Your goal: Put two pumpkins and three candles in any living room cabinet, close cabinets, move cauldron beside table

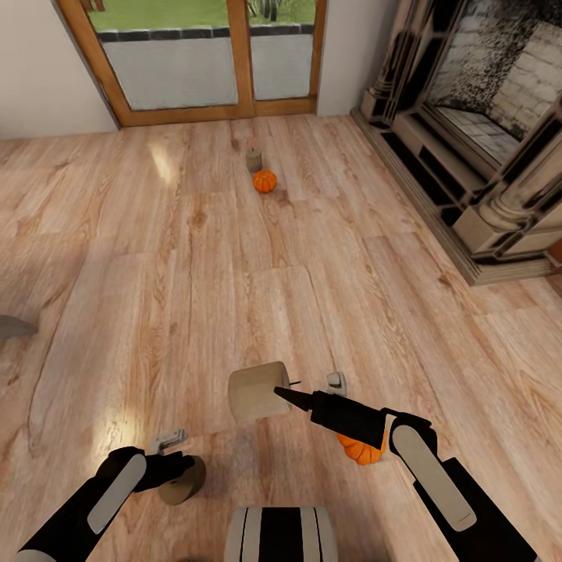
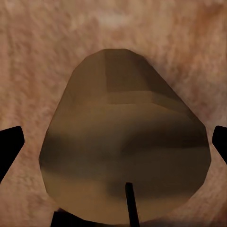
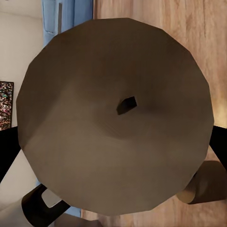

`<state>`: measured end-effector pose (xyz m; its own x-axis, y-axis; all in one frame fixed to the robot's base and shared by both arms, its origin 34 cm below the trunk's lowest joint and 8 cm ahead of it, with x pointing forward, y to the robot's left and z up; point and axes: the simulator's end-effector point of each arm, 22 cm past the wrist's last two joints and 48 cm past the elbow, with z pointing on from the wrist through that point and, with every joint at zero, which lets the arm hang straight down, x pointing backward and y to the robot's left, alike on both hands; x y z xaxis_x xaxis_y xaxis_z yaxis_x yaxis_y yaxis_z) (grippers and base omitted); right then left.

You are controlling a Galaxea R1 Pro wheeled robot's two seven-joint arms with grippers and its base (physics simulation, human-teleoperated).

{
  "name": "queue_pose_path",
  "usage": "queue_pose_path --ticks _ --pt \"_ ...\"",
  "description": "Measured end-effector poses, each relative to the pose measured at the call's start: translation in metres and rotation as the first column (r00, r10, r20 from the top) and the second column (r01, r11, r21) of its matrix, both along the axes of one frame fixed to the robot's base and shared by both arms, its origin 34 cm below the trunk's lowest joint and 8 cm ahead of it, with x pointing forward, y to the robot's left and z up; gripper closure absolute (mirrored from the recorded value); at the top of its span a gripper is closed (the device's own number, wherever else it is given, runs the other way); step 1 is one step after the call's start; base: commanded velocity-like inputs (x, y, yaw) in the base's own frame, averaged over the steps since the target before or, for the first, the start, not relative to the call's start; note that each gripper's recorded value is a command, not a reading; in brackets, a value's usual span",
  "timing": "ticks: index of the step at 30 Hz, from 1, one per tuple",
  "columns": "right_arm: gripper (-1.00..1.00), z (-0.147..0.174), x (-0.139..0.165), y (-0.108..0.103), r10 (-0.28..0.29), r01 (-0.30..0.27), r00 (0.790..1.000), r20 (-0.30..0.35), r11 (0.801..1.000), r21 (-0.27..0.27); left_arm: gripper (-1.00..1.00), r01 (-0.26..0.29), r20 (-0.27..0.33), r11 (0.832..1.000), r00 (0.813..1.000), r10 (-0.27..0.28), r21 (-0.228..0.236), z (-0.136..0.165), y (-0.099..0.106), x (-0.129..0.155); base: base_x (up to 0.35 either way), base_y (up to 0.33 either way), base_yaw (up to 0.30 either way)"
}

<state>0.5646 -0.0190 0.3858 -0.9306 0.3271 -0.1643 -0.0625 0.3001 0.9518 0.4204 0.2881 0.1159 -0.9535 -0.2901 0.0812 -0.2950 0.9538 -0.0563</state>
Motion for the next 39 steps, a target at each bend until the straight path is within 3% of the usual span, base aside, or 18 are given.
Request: queue_pose_path --ticks 39 --pt "1.00 0.0003 0.0000 0.0001 0.001 -0.001 1.000 0.001 1.000 0.000 -1.00 0.000 0.001 1.000 1.000 0.000 0.000 0.0000 -0.0003 0.0003 -0.024 0.000 0.000"
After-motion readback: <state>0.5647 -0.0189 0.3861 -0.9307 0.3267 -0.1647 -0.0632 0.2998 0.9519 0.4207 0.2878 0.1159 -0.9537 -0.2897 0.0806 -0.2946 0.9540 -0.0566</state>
